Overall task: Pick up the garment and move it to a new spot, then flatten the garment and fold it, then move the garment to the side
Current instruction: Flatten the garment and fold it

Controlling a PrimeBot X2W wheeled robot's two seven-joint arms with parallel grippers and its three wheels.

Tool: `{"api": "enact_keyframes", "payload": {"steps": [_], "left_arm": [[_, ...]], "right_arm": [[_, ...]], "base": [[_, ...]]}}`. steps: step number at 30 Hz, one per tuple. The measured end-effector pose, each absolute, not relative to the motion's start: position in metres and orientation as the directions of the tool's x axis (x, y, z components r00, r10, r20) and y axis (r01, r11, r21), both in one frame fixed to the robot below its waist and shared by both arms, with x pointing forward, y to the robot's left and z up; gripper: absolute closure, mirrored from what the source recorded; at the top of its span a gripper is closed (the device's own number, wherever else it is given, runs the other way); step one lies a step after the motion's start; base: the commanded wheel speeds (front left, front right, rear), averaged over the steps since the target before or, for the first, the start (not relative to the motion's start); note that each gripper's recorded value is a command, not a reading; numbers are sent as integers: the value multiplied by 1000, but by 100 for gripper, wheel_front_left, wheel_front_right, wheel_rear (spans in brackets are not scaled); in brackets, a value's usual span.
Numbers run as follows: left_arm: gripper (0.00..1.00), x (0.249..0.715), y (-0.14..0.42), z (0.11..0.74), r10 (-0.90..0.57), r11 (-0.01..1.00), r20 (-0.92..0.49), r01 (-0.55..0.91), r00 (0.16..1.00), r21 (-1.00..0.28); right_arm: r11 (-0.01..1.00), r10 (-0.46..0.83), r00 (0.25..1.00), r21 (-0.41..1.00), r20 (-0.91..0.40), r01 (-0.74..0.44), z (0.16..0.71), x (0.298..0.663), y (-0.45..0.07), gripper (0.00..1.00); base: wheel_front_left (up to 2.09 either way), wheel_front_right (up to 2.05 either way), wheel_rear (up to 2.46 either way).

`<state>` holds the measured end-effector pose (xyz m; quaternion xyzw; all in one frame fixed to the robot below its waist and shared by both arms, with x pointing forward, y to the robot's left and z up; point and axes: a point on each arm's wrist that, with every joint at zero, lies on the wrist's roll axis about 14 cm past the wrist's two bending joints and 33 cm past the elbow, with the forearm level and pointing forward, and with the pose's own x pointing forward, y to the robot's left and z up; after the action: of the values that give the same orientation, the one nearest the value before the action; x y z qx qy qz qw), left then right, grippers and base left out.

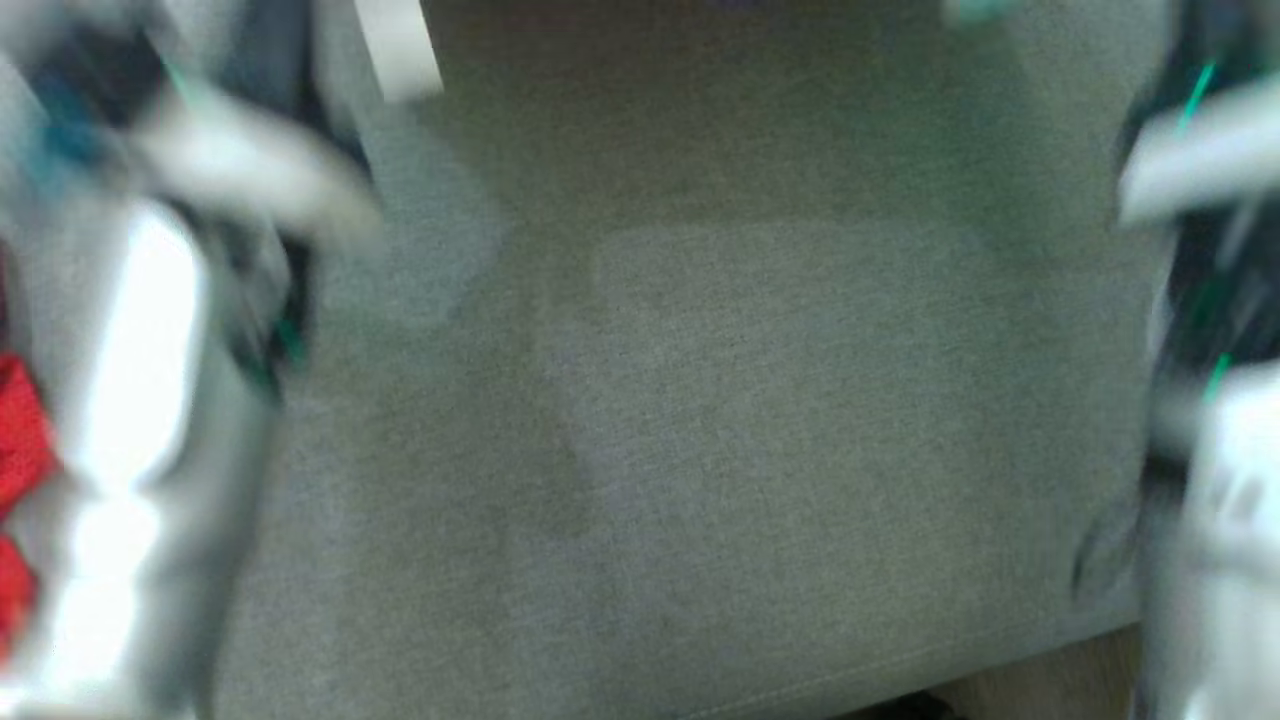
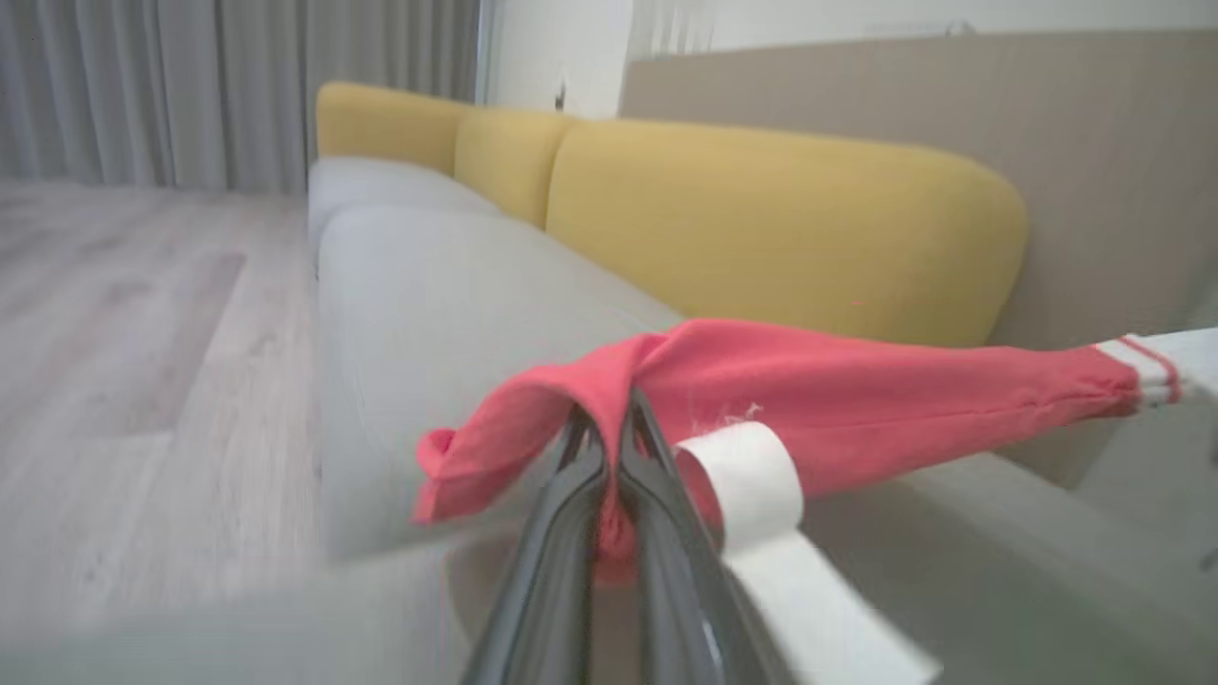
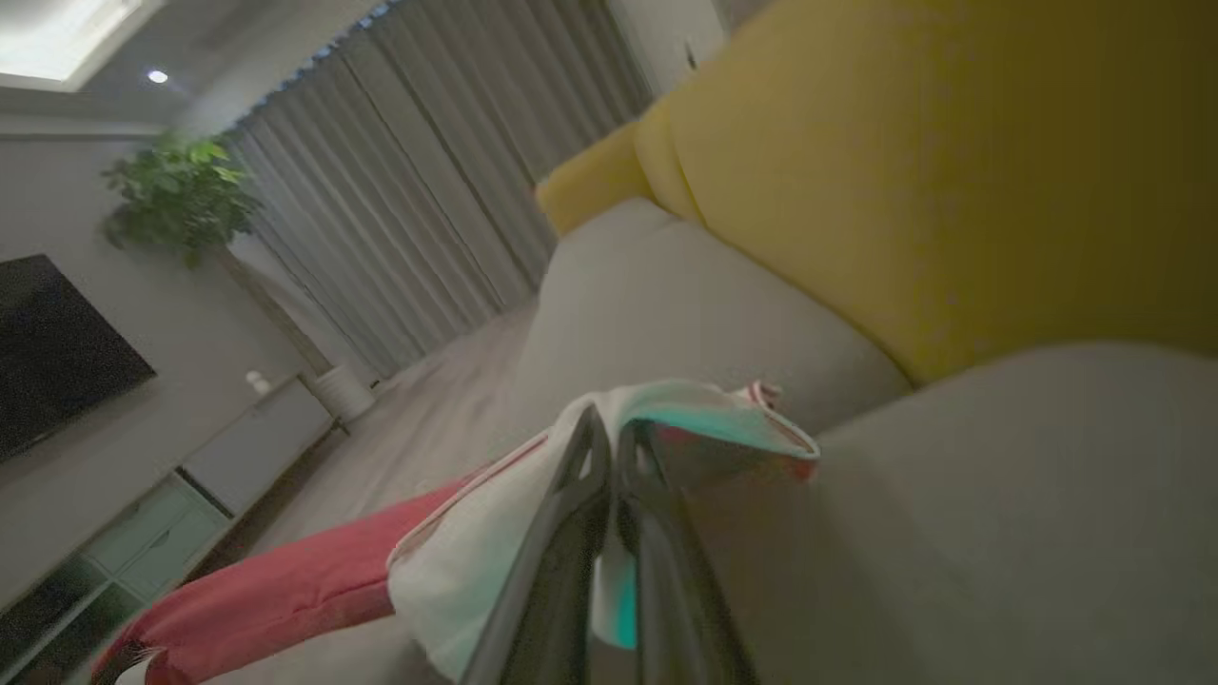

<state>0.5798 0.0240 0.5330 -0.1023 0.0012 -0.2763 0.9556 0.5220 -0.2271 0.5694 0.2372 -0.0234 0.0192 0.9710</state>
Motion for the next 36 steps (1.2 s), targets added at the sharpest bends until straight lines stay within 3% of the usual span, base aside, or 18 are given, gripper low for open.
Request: {"api": "enact_keyframes", "payload": {"steps": [3, 7, 20, 24, 28, 32, 36], "left_arm": [[100, 527, 26, 459, -548, 820, -89, 513, 832, -254], [100, 464, 39, 400, -538, 830, -212, 468, 816, -304], [100, 368, 53, 389, -465, 858, -274, 353, 842, -373], [100, 342, 60, 392, -432, 862, -307, 288, 848, -418], [100, 300, 72, 380, -433, 865, -426, 234, 794, -443], [100, 290, 74, 383, -453, 854, -463, 222, 762, -471], [100, 307, 69, 402, -488, 822, -439, 229, 754, -521]], "right_arm": [[856, 0, 992, 513, -129, 67, 497, 473, -230, 100], [839, -23, 970, 523, -241, 150, 457, 426, -230, 100], [863, -9, 944, 475, -330, 174, 452, 352, -222, 100], [858, -4, 901, 461, -433, 226, 434, 312, -221, 100], [846, 17, 842, 456, -539, 275, 416, 274, -214, 100], [850, 11, 843, 449, -537, 275, 421, 274, -216, 100], [868, 19, 868, 439, -497, 233, 434, 298, -219, 100]], "base": [[0, 0, 0], [0, 0, 0], [0, 0, 0], [0, 0, 0], [0, 0, 0], [0, 0, 0], [0, 0, 0]]}}
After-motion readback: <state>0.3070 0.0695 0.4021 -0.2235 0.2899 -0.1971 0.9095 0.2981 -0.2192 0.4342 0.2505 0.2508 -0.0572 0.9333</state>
